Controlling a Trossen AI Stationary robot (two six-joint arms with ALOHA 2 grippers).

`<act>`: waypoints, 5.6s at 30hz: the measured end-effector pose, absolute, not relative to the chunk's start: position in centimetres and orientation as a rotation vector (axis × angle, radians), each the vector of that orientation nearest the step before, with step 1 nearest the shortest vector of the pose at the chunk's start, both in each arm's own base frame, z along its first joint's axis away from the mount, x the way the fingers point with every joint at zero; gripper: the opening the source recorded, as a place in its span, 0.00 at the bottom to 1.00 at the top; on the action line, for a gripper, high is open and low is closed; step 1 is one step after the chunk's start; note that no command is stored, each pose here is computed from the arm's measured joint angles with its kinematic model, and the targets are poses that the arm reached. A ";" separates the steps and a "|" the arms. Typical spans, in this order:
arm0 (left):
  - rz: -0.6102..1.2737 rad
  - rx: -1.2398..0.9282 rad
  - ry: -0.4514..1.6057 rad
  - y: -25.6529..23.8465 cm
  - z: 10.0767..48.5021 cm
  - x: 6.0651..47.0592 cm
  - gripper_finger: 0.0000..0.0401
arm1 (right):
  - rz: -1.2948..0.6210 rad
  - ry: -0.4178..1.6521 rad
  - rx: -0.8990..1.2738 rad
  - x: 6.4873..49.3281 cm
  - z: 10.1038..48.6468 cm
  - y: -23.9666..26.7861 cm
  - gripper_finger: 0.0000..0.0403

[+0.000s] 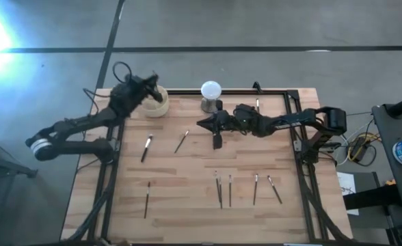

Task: Put items in baskets/containers
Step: Put the eyeshadow brush into the organizer

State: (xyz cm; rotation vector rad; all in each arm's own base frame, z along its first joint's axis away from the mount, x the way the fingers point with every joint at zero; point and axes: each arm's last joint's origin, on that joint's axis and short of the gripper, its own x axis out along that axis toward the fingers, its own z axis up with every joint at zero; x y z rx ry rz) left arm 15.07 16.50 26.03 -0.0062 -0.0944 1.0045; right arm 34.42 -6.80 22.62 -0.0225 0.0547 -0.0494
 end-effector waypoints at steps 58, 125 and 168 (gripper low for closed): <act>1.330 -0.225 -0.031 18.5 16.4 11.0 0.06 | -0.070 0.002 -0.045 32.6 20.8 -7.1 0.02; 0.383 -0.168 0.091 1.1 16.3 17.6 0.00 | -0.694 0.544 0.531 22.4 14.5 -4.9 0.02; 0.447 -0.162 0.175 1.3 12.9 20.1 0.00 | -0.982 1.135 1.089 21.4 14.9 10.7 0.29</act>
